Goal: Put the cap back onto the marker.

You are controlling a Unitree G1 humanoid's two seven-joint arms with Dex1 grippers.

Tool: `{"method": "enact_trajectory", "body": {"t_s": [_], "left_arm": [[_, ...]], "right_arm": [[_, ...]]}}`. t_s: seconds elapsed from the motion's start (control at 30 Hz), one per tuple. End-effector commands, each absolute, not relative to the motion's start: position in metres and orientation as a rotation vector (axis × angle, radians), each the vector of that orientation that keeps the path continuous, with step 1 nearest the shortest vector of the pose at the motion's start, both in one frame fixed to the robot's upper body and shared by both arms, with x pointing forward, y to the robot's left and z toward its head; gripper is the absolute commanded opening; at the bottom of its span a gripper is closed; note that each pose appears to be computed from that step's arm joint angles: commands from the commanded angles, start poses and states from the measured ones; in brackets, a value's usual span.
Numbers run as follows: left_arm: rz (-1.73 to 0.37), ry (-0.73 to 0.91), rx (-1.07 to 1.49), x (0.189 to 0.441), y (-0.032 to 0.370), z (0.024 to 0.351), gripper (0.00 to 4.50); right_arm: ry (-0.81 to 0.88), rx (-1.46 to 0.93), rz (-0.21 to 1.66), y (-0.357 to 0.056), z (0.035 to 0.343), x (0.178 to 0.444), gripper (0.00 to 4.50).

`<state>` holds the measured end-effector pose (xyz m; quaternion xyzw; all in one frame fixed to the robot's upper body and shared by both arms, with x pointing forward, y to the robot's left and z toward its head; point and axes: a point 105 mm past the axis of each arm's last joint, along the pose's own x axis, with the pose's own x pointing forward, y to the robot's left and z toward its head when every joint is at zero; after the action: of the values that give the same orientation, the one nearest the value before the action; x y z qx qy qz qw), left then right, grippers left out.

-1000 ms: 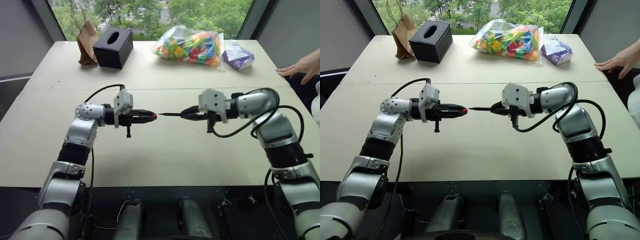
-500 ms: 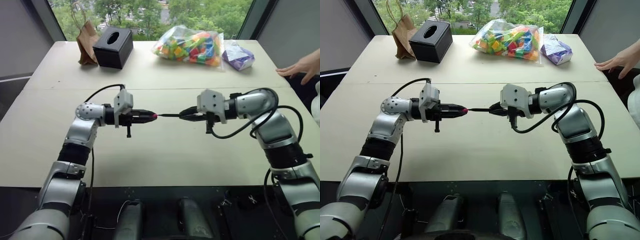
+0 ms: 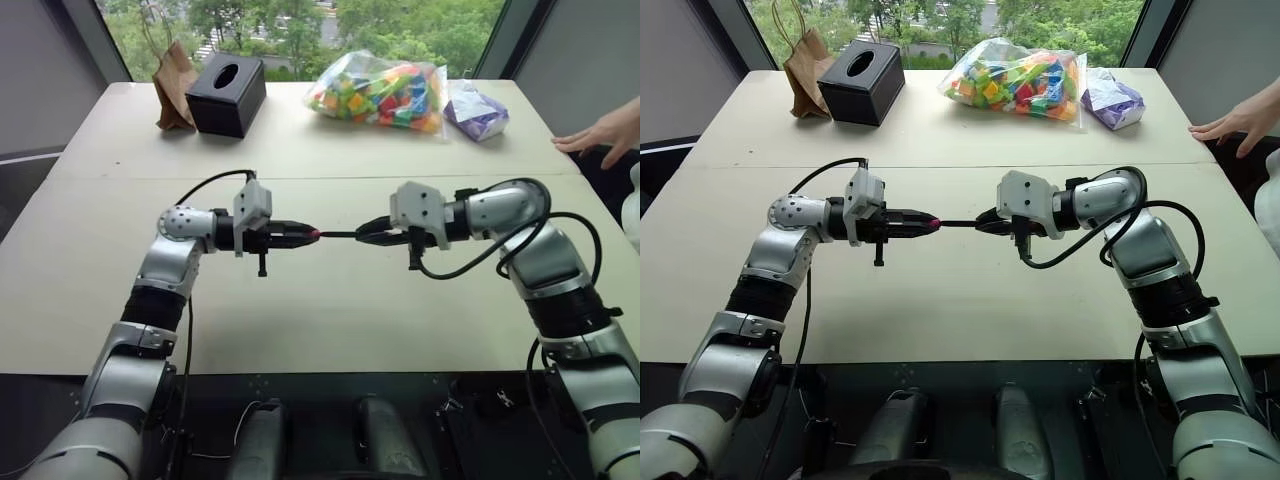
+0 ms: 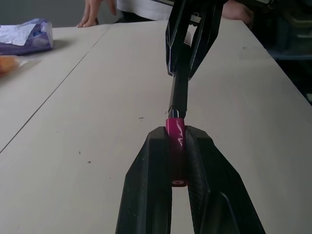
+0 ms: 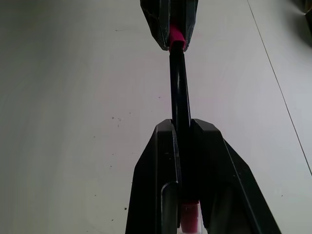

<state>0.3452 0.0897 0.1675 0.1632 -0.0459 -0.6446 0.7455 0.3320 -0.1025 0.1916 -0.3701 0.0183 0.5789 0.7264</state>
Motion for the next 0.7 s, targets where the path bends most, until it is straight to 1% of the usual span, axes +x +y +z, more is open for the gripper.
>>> {"method": "enact_trajectory", "body": {"t_s": [0.03,0.17,0.37,0.57,0.7], "left_arm": [[-1.462,-0.164,0.430,0.340,0.079,0.184,0.00],[-1.474,-0.167,0.536,0.340,0.079,0.178,0.00],[-1.438,-0.237,0.675,0.345,0.077,0.177,0.00],[-1.419,-0.290,0.707,0.347,0.074,0.178,0.00],[-1.410,-0.314,0.690,0.348,0.074,0.181,0.00]], "right_arm": [[-0.037,-0.835,1.320,-0.087,0.202,0.325,0.02],[-0.024,-0.836,1.333,-0.082,0.198,0.327,0.02],[0.003,-0.791,1.352,-0.073,0.192,0.331,0.02],[0.018,-0.764,1.368,-0.064,0.188,0.331,0.02],[0.024,-0.771,1.393,-0.059,0.183,0.327,0.02]]}}
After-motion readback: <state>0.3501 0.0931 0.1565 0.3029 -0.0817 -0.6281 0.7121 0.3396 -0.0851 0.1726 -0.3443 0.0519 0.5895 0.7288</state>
